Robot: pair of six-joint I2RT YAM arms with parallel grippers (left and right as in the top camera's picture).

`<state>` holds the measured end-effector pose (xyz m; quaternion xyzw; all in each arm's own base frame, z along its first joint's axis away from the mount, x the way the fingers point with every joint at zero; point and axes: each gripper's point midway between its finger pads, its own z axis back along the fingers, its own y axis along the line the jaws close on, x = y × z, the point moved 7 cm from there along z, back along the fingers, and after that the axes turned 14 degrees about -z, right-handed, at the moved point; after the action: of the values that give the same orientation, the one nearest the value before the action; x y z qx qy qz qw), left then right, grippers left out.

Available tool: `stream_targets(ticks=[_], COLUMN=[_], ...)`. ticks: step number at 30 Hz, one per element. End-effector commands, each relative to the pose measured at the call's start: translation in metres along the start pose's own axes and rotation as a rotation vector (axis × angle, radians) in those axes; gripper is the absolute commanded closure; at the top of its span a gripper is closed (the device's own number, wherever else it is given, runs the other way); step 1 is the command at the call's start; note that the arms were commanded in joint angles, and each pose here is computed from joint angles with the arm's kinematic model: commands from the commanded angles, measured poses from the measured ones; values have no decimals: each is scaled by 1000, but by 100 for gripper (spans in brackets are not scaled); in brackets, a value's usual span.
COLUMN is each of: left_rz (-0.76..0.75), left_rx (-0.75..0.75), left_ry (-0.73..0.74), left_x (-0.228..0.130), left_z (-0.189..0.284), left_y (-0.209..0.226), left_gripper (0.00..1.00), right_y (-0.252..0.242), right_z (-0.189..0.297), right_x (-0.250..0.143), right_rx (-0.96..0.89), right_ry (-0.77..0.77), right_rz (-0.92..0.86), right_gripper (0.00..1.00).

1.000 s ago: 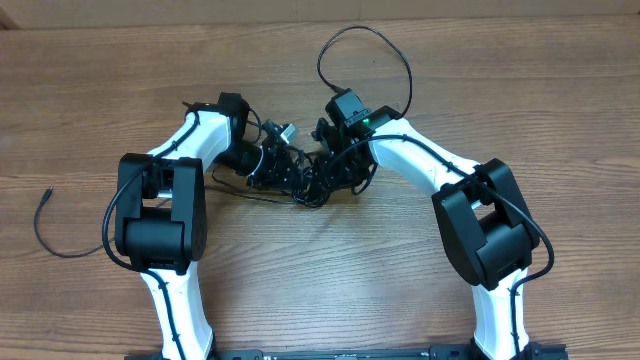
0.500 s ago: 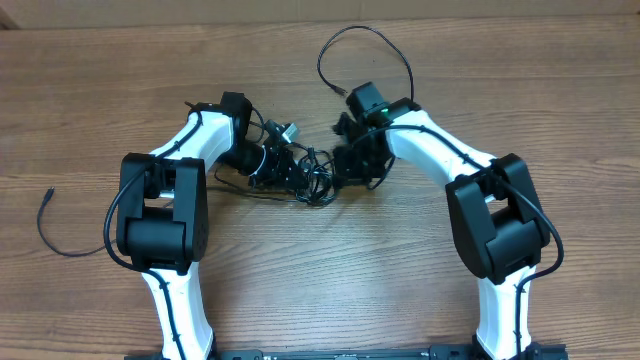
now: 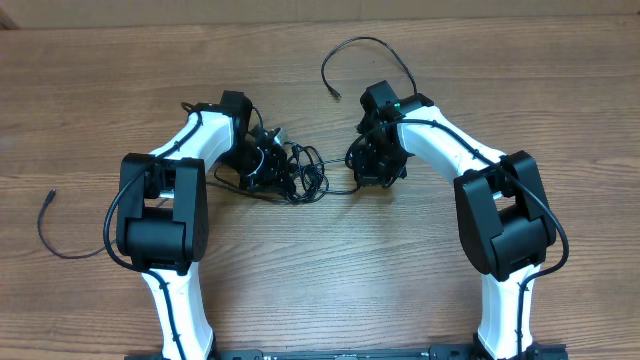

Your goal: Untangle cables

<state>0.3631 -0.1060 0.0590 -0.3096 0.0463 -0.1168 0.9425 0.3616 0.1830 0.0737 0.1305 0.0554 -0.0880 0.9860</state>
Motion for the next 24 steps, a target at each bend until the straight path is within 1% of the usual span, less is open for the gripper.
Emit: stream_targets(ticks=[1, 2, 3, 4, 5, 7, 8, 11, 16, 18, 19, 21, 22, 24], left_rz=[53, 52, 52, 52, 52, 51, 51, 50, 47, 35, 23, 6, 2, 2], left_rx=[106, 106, 106, 106, 106, 106, 106, 106, 105, 95, 84, 64, 60, 58], left_ry=[18, 18, 17, 17, 17, 16, 16, 16, 11, 9, 8, 6, 6, 5], left_x=[-2, -2, -2, -2, -2, -2, -2, -1, -1, 0, 0, 0, 0, 0], left_z=[-3, -3, -2, -3, -3, -3, -3, -3, -3, -3, -3, -3, -3, -3], left_y=[17, 17, 17, 17, 17, 17, 17, 17, 17, 16, 15, 13, 13, 12], left_gripper=[91, 91, 91, 91, 90, 90, 90, 90, 91, 91, 91, 91, 91, 89], right_y=[-2, 1, 3, 7, 9, 10, 10, 11, 13, 18, 21, 24, 25, 28], right_z=[9, 9, 9, 9, 9, 9, 9, 9, 10, 11, 11, 12, 12, 13], right_x=[-1, -3, -5, -7, -9, -10, -10, -10, -10, -11, -12, -12, -12, -11], right_rx=[13, 39, 63, 90, 104, 118, 119, 120, 147, 191, 217, 252, 261, 280], right_ry=[-9, 10, 29, 49, 60, 72, 72, 69, 78, 89, 91, 90, 89, 82], right_rz=[-34, -32, -32, -29, -25, -26, -26, -24, -17, 46, 95, 161, 181, 209], right_gripper=[96, 90, 78, 68, 64, 48, 45, 40, 37, 37, 39, 45, 49, 52])
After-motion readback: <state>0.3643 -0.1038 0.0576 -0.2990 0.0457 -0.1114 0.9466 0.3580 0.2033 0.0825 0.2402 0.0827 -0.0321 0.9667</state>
